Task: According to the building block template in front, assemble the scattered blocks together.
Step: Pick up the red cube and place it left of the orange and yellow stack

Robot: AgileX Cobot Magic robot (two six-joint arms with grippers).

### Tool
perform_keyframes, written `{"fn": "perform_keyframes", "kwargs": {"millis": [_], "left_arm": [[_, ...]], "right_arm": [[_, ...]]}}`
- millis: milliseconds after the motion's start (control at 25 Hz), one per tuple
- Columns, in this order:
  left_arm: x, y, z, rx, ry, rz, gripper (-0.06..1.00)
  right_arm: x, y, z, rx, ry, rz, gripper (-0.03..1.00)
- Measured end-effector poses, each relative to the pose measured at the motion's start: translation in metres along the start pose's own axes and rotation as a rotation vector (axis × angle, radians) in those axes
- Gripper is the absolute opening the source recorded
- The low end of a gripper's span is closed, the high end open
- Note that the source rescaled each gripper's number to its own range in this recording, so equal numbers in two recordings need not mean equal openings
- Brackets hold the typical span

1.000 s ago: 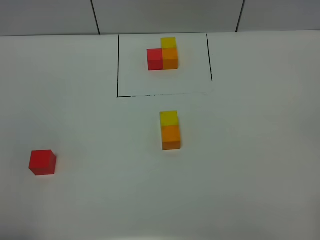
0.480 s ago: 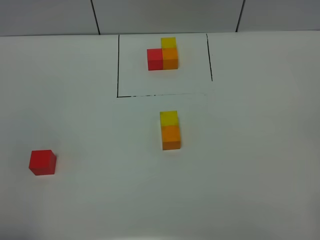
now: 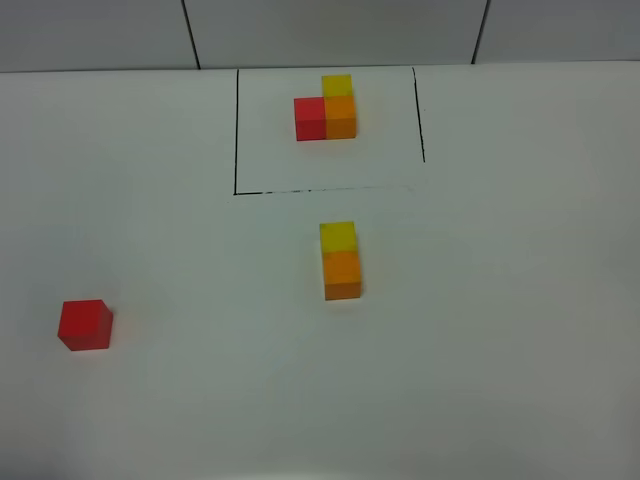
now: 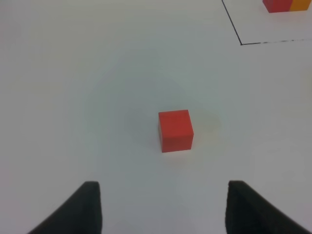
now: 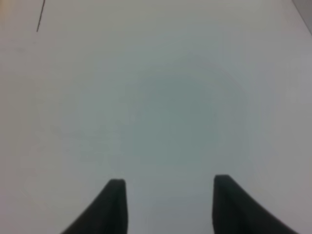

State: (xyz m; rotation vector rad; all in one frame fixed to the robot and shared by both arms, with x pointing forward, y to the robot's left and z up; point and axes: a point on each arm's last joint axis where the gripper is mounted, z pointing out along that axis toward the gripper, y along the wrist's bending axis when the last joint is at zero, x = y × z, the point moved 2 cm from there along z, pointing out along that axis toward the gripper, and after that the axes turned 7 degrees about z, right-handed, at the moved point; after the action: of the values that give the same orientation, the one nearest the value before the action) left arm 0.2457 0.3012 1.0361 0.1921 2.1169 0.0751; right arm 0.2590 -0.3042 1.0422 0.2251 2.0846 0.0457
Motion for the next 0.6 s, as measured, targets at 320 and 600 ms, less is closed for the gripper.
{"fn": "perform_keyframes", "kwargs": {"millis": [320, 600], "left_arm": [[0.0000, 0.0000, 0.0000, 0.000, 0.000, 0.000, 0.24], [0.0000, 0.0000, 0.0000, 0.000, 0.000, -0.001, 0.24]], "right_arm": [[0.0000, 0.0001, 0.0000, -0.001, 0.000, 0.000, 0.01], [0.0000, 0.0001, 0.0000, -0.001, 0.000, 0.000, 0.00]]}}
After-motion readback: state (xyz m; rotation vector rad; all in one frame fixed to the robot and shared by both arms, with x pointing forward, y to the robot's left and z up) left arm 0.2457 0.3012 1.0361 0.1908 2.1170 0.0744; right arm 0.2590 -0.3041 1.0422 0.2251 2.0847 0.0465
